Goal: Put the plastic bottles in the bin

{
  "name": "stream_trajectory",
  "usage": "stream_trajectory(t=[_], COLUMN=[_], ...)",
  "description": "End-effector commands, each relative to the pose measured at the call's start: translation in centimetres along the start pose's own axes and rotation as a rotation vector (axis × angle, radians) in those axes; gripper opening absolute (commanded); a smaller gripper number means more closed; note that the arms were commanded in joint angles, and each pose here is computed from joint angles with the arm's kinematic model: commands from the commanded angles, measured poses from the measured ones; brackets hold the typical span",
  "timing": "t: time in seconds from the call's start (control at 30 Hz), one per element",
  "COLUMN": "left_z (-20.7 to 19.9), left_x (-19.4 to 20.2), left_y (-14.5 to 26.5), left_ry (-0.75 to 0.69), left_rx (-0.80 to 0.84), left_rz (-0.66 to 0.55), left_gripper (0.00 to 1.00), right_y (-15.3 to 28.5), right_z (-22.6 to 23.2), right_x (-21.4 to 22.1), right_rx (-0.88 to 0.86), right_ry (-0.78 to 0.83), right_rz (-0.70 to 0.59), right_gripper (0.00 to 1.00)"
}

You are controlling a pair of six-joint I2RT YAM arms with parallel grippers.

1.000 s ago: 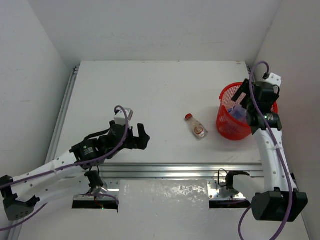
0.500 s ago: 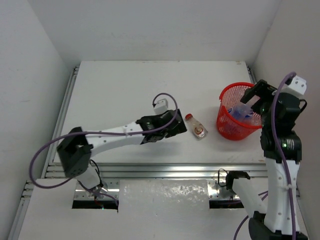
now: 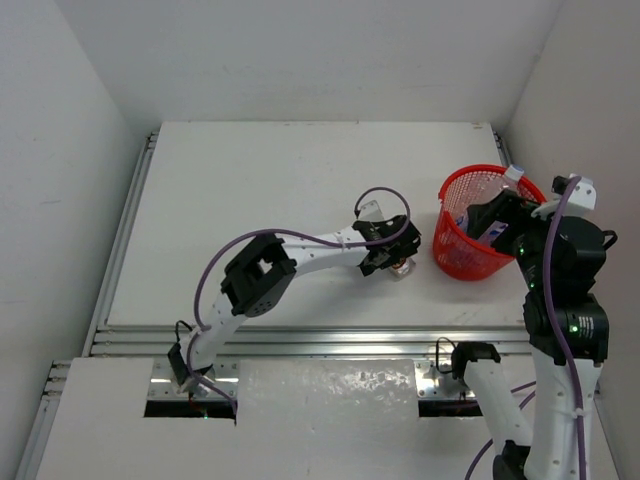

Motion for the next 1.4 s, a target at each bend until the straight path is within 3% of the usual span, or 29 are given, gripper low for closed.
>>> stream_trajectory(t=[0.0,0.13,0.17,0.23,0.27,0.33,0.37,0.4,0.5,0.57,0.6,0.63,0.7,0.77,0.87,1.07,1.2,1.37], left_z=[-1.5,-1.3,-0.8,0.5,0.8,2.2,2.9,2.9,8.2,7.1,9.9,9.6,11.4,12.5,14.1,14.1,12.7,11.6], left_x=[0.7,1.1,1.0,0.9,0.4,-0.7,-1.2,-1.8,-3.8,-6.4,-6.5,-8.0,-8.5,-10.2,-10.4,-11.1,-10.3,-10.0], left_y=[-0.6,-2.9,-3.6,-4.3,-3.6,-2.0,-1.4,-0.5,2.8,7.7,8.0,11.6,13.5,19.5,24.1,29.1,29.8,29.9], left_ry=[0.019,0.011,0.005,-0.012,-0.011,-0.016,-0.034,-0.030,-0.131,-0.173,-0.239,-0.316,-0.367,-0.457,-0.510,-0.510,-0.549,-0.562], left_rx=[0.011,-0.025,-0.042,-0.085,-0.090,-0.085,-0.075,-0.032,0.017,0.233,0.246,0.388,0.529,0.837,1.148,1.365,1.423,1.450], left_rz=[0.016,0.016,0.017,0.010,0.002,-0.035,-0.060,-0.077,-0.157,-0.222,-0.223,-0.240,-0.263,-0.304,-0.274,-0.262,-0.154,-0.108], left_gripper=[0.97,0.91,0.73,0.54,0.32,0.20,0.07,0.01,0.00,0.00,0.00,0.00,0.00,0.00,0.00,0.00,0.00,0.00], right_y=[0.1,0.2,0.2,0.4,0.6,0.5,0.5,0.4,0.1,1.1,0.9,1.4,1.0,0.4,-0.1,0.4,0.7,1.4], right_z=[0.5,0.8,0.9,1.0,1.1,1.5,1.7,2.0,4.1,6.1,6.5,7.0,7.4,7.6,9.2,13.4,15.2,16.1], right_x=[0.4,0.6,0.7,0.7,0.6,1.0,1.1,1.2,1.2,1.3,1.7,1.2,1.1,1.4,2.5,4.2,4.1,4.0], right_rx=[-0.069,-0.111,-0.120,-0.137,-0.144,-0.192,-0.218,-0.255,-0.532,-0.834,-0.911,-1.040,-1.116,-1.161,-1.326,-1.482,-1.550,-1.607], right_ry=[0.021,0.016,0.015,0.016,0.017,0.010,0.004,0.000,-0.007,-0.056,-0.086,-0.067,-0.108,-0.115,-0.150,-0.049,0.006,0.032], right_rz=[-0.003,-0.019,-0.018,-0.023,-0.031,-0.029,-0.031,-0.023,-0.038,-0.014,0.004,-0.027,-0.032,-0.060,0.000,-0.015,-0.089,-0.148], right_gripper=[0.99,0.99,0.99,0.99,0.99,0.99,0.99,0.99,0.99,0.99,0.99,0.99,0.99,0.99,0.99,0.99,0.99,0.99])
Point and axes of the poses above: each gripper's point midway between its finger pads, its own y axis back along the fingers, its own z axis along the line the jaws close on, x = y × z, the point moved 9 cm from there along y, back along the fingers, and after that the axes turned 12 degrees about y, right-handed, at the moved point
